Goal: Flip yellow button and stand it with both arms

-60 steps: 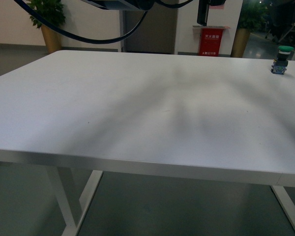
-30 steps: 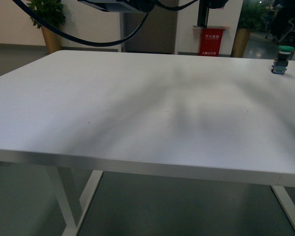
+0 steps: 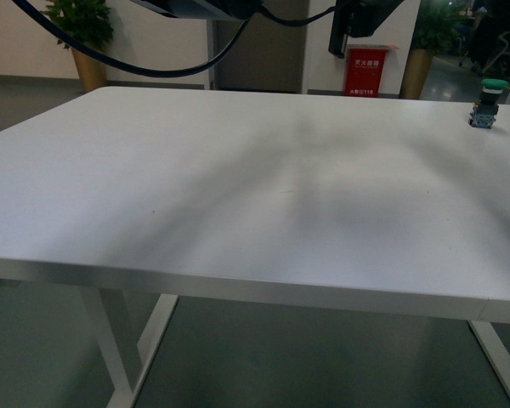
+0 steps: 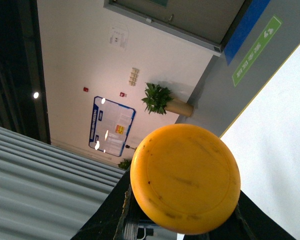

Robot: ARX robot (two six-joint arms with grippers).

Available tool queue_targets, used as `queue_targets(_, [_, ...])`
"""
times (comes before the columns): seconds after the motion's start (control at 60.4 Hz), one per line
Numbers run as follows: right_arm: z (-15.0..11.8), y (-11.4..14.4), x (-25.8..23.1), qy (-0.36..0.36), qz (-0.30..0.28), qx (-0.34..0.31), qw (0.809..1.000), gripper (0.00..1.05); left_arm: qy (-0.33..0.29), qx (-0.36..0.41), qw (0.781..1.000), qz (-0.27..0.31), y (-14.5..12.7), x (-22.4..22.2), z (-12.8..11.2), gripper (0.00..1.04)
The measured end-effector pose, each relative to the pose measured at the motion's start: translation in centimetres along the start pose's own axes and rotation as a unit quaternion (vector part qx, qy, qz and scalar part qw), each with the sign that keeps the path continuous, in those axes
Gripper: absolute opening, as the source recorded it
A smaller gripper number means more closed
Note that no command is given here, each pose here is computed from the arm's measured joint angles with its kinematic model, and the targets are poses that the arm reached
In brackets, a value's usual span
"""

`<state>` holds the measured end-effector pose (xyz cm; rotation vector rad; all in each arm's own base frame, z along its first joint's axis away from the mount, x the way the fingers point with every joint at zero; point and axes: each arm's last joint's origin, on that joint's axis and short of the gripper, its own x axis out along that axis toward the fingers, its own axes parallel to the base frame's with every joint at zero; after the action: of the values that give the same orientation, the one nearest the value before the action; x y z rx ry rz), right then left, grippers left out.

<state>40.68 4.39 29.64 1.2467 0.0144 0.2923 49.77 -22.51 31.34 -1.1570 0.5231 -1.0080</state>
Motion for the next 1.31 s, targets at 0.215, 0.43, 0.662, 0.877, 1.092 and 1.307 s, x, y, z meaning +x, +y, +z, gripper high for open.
queue_targets(0.215, [0.2,-0.3,-0.1,-0.003,-0.005,-0.011,1.0,0.3,-0.025,0.129,0.982,0.133,-3.5,-5.9,0.7,0.98])
queue_targets(0.43, [0.5,-0.2,-0.4,-0.006,-0.004,-0.016,1.0,0.3,-0.054,0.389,0.865,0.312,-6.3,-15.1,-3.1,0.99])
queue_targets(0.662, [0.7,-0.1,-0.5,-0.007,-0.005,-0.021,1.0,0.3,0.044,0.545,0.71,0.444,-3.6,-25.1,-8.5,0.99])
queue_targets(0.877, [0.6,-0.1,-0.5,-0.003,-0.005,-0.022,1.0,0.3,0.069,0.581,0.657,0.476,-4.0,-28.9,-11.0,0.98])
queue_targets(1.092, [0.8,-0.2,-0.5,-0.005,-0.007,-0.023,1.0,0.3,-0.208,0.543,0.668,0.463,-2.2,-32.4,-14.4,0.62])
queue_targets(1.307, [1.2,0.2,-0.8,-0.003,-0.008,-0.029,1.0,0.3,-0.219,0.523,0.693,0.446,-0.7,-35.4,-17.5,0.17])
